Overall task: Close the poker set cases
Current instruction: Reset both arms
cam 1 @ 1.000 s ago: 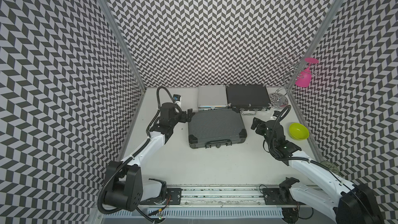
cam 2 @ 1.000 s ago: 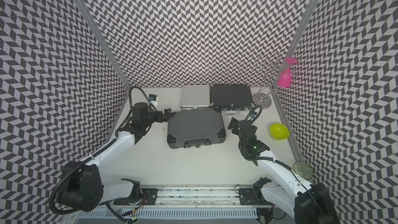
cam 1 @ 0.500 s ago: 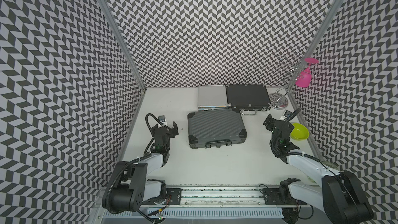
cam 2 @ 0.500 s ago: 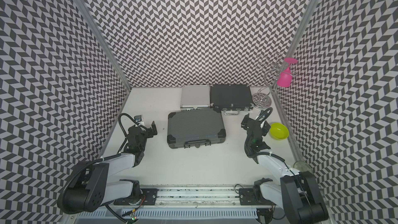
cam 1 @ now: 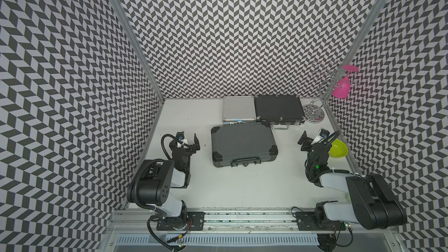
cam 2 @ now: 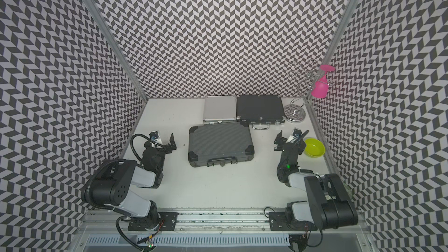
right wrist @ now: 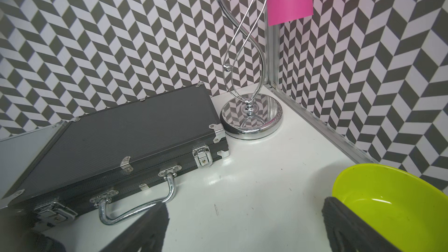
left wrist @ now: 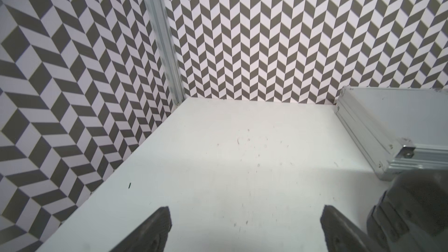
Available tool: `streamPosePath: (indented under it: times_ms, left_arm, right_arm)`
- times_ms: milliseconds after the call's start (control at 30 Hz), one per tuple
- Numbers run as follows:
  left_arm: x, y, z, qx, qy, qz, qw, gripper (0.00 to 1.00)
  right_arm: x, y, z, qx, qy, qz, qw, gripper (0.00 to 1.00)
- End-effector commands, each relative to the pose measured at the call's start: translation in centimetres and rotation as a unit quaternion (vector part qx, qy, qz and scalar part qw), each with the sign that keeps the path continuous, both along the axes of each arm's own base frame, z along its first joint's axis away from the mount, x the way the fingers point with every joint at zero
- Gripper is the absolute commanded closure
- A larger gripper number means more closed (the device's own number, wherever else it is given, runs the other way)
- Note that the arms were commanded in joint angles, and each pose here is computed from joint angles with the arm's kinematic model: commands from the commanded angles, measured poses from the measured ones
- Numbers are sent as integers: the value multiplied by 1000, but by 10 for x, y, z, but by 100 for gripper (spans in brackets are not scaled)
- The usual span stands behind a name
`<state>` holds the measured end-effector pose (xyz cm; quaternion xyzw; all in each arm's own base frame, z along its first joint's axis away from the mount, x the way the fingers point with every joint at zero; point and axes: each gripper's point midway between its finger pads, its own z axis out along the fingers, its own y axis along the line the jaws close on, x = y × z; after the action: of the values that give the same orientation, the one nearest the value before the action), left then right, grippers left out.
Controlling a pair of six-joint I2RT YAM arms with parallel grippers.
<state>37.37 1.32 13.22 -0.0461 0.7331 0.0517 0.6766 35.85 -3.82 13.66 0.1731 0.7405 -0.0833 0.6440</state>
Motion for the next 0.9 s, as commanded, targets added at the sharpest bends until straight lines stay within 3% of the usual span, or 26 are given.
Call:
streamPosePath:
  times_ms: [0,100,267,867]
  left_arm:
    - [8,2,14,-11,-17,2,1000,1]
    - [6,2,17,-7,-29,2,1000,1]
    - [6,2,16,-9,-27,2,1000,1]
    - [6,2,16,-9,-25,3,1000,1]
  right_arm:
    - [9,-3,29,-9,-68,-2,998,1]
    - [26,11,24,-31,-58,39,997,0]
    - [35,13,17,-26,-30,42,998,1]
    - [34,14,18,-29,-29,45,998,1]
